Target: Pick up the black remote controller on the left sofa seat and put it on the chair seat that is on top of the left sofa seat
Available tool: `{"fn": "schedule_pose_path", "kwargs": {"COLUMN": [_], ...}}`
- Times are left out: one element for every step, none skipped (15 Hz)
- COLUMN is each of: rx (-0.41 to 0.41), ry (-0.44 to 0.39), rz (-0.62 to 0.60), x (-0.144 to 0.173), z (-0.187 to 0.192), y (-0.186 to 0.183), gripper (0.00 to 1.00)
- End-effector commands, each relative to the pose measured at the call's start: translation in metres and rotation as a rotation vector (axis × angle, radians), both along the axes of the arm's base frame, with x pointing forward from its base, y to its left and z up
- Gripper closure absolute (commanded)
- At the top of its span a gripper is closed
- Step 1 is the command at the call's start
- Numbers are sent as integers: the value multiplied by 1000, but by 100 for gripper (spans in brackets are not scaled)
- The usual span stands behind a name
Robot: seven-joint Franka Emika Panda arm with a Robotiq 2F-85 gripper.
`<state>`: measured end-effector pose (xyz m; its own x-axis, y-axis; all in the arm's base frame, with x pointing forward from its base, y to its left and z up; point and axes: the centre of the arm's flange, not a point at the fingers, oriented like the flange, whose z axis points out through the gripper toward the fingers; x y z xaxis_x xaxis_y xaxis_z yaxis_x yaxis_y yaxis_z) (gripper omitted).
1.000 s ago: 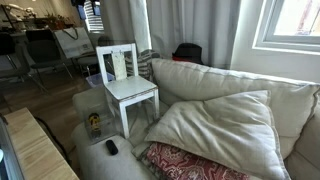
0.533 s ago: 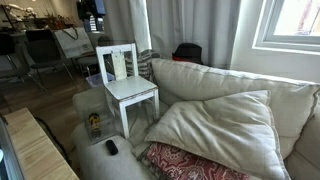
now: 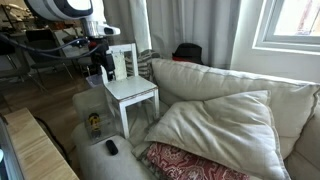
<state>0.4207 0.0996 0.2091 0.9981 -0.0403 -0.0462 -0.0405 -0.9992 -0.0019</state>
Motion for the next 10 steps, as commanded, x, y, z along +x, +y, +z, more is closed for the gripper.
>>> {"fn": "schedule_pose_path", "kwargs": {"rx": [0,1,3,2,3,4,5,5,5,5], "ry": [27,20,32,36,29,20,14,10,8,8], "rz": [10,11,11,10,9,9,9,9,10,10], "x": [-2,-7,-9,-8,-6,-5,-3,-3,-2,-2], "z": [-68,-35,-46,-49,-46,-43,-40,-38,-37,-37], "y": [8,4,4,4,4,4,5,5,5,5], "gripper": [0,0,0,0,0,0,0,0,0,0]}}
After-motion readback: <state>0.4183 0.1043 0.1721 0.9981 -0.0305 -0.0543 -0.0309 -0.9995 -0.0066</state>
